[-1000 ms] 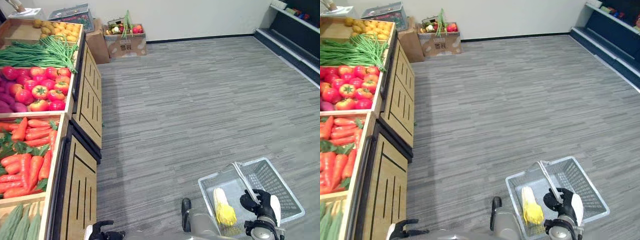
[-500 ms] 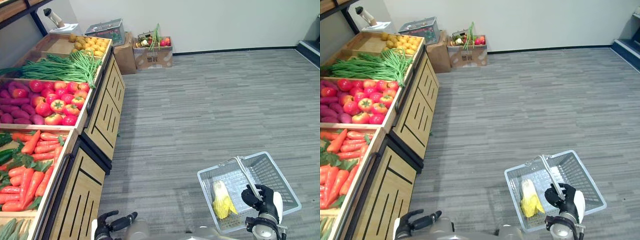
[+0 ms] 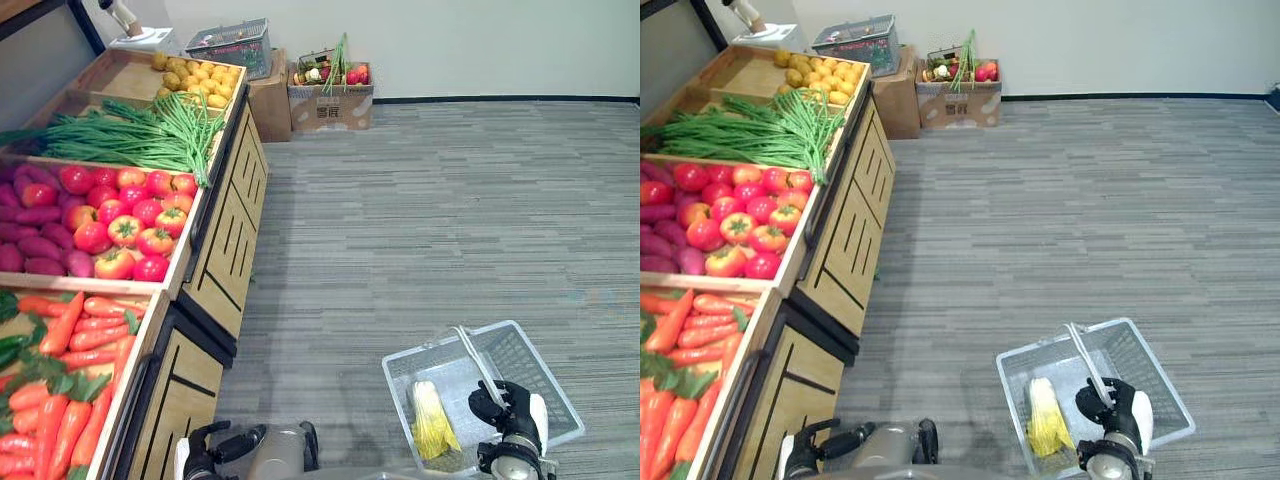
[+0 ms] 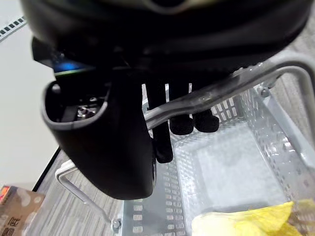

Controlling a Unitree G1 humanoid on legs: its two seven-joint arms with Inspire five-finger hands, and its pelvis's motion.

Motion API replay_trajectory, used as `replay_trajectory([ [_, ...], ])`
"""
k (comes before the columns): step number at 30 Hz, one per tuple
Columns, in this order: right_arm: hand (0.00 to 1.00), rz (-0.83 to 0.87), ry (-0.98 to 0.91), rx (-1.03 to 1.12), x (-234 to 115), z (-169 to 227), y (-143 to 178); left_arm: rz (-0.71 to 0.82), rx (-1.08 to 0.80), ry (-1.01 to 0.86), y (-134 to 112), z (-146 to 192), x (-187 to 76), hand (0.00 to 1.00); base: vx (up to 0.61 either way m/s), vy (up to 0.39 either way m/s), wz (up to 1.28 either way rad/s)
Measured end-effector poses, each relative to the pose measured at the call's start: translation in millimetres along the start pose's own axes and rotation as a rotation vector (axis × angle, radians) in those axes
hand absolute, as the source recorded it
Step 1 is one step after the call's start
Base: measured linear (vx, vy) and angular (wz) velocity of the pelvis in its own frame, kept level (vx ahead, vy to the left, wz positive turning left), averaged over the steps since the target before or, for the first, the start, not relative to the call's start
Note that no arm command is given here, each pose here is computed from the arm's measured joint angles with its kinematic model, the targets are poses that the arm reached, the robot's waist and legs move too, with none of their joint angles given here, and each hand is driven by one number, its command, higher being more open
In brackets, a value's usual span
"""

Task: Pick vegetable in the basket

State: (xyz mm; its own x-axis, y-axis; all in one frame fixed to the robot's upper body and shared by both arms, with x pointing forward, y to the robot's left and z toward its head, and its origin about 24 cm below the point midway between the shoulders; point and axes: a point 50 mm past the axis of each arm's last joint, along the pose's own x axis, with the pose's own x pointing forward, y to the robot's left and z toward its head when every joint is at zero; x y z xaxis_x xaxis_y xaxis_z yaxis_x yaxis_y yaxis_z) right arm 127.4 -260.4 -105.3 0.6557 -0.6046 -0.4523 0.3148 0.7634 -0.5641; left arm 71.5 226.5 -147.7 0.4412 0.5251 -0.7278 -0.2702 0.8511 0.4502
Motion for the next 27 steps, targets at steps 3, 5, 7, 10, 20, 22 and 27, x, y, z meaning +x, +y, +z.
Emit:
replay_trajectory([
  [3, 0.00, 0.008, -0.008, -0.019, 1, 1, 3, -0.039, 0.080, 0.048, 1, -13, -1, 1.00, 0.29, 0.149, 0.07],
  [5, 0.00, 0.006, -0.008, -0.019, 2, 1, 3, -0.056, 0.110, 0.055, -1, -16, -3, 1.00, 0.33, 0.084, 0.22],
  [7, 0.00, -0.017, -0.023, -0.010, 5, 7, 2, -0.053, 0.122, 0.057, 2, -17, -3, 1.00, 0.39, 0.024, 0.46],
  [10, 0.00, -0.044, -0.046, 0.010, 10, 15, 1, -0.055, 0.091, 0.055, -2, -13, -2, 1.00, 0.31, -0.095, 0.54],
  [20, 0.00, -0.070, -0.057, 0.055, 6, 16, -8, -0.012, -0.057, 0.107, -8, -17, -7, 1.00, 0.39, -0.359, 0.64],
  [22, 0.00, -0.068, -0.053, 0.060, 6, 16, -7, -0.007, -0.060, 0.106, -8, -17, -7, 1.00, 0.27, -0.327, 0.54],
  [27, 0.00, -0.050, -0.040, 0.059, 7, 15, -7, 0.022, -0.062, 0.082, -7, -16, -7, 1.00, 0.26, -0.313, 0.61],
])
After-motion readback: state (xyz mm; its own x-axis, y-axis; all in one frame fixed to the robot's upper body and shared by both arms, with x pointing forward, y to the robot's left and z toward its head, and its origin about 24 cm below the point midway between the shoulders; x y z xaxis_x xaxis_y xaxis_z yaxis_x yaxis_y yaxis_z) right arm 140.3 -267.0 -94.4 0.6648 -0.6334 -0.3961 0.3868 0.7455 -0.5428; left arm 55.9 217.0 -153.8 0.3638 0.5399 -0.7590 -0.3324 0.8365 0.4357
